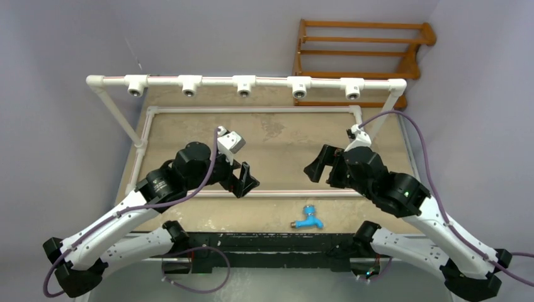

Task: Install the water faucets

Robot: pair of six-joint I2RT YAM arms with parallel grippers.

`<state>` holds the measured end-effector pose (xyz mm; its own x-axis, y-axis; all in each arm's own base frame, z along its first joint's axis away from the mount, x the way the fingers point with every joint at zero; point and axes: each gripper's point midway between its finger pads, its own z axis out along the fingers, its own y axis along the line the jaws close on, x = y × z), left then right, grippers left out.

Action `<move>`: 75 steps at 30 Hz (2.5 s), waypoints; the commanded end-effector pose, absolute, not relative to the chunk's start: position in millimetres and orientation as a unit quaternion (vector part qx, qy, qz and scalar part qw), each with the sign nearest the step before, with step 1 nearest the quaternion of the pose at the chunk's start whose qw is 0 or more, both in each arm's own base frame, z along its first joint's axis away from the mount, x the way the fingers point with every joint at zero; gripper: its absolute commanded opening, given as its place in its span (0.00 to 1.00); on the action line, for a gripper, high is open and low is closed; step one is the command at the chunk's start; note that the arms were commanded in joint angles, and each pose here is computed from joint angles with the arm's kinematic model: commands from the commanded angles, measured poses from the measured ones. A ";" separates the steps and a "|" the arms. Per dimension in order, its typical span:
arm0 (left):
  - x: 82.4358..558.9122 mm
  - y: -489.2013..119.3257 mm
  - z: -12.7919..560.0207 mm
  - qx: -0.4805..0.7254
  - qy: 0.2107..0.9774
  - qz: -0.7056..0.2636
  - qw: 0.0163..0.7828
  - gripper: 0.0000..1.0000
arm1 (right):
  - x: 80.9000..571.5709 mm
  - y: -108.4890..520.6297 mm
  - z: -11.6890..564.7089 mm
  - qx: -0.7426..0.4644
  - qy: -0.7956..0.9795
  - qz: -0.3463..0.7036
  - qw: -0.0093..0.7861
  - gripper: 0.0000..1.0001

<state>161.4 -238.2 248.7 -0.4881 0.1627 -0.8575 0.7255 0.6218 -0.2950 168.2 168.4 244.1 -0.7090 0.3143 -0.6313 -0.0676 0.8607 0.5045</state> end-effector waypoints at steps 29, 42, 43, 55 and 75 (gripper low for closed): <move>168.9 -232.7 242.4 0.276 0.794 -0.313 0.443 0.87 | 155.5 170.1 131.8 0.066 0.946 0.166 0.269 0.91; 166.4 -232.2 245.6 0.281 0.788 -0.318 0.447 0.87 | 121.5 180.8 79.2 0.053 0.971 0.113 0.205 0.84; 166.0 -232.5 245.5 0.282 0.787 -0.319 0.446 0.87 | 117.5 180.5 74.4 0.052 0.973 0.106 0.199 0.84; 161.2 -232.2 249.4 0.283 0.782 -0.330 0.446 0.87 | 114.9 178.5 55.6 0.062 0.977 0.048 0.196 0.82; 156.1 -232.7 253.1 0.290 0.775 -0.341 0.447 0.87 | 123.7 195.7 20.4 0.076 0.980 0.009 0.182 0.57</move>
